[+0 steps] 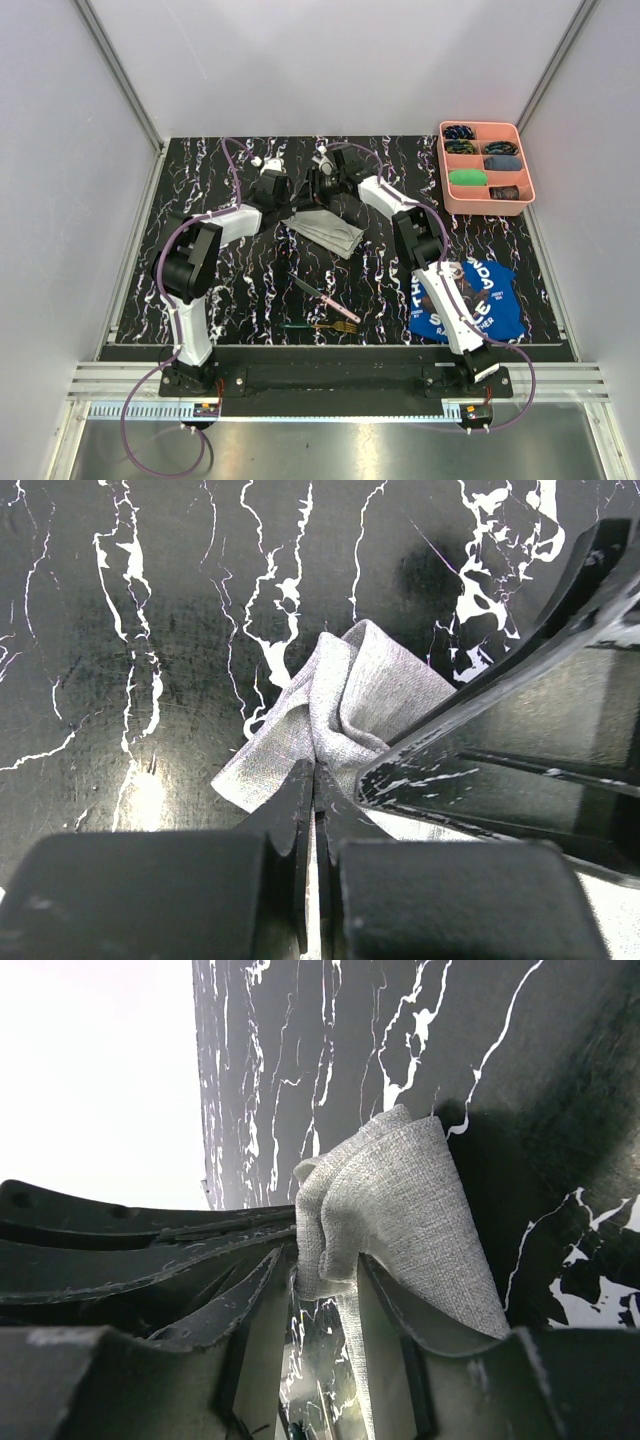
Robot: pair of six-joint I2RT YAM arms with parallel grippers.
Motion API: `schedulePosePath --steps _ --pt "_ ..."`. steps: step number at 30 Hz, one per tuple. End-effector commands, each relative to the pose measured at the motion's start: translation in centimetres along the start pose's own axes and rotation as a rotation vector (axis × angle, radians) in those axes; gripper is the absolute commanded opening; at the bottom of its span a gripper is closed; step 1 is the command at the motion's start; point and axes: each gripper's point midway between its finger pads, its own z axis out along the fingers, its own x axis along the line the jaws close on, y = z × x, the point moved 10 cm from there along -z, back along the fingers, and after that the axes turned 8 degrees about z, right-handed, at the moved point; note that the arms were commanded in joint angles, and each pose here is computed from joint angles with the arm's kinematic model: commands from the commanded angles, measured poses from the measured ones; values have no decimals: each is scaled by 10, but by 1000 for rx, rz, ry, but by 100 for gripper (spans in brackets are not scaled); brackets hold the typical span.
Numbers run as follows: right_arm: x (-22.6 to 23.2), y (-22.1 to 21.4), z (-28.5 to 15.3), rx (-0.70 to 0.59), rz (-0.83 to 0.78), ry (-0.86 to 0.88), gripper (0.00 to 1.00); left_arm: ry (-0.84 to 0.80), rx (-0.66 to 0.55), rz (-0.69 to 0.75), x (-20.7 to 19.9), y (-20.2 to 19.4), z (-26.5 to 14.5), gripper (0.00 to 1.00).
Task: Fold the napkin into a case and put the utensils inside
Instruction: Grasp the top corner of the smaller rectangle folded napkin from the folded napkin.
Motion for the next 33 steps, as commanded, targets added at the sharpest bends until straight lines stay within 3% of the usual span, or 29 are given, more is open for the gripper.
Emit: schedulePosePath --steps 1,2,12,23,28,30,33 --pt "41 3 -20 -5 -81 64 34 -54 -107 -30 -7 27 -13 0" --pt "40 3 -20 -5 -79 63 28 -55 -108 -33 -7 28 -13 0" --pt "19 -3 -6 43 -25 60 2 -159 -174 -50 -14 43 -27 0" --pt "6 -5 16 108 3 96 1 -216 -136 -56 -8 33 -20 0" --pt "-3 -7 26 165 37 127 5 -251 -118 -34 -5 22 -13 0" --pt "-7 -9 31 171 33 131 12 -250 -110 -22 -5 18 -10 0" --pt "-13 -12 37 198 32 139 11 -252 -86 -20 -2 11 -2 0"
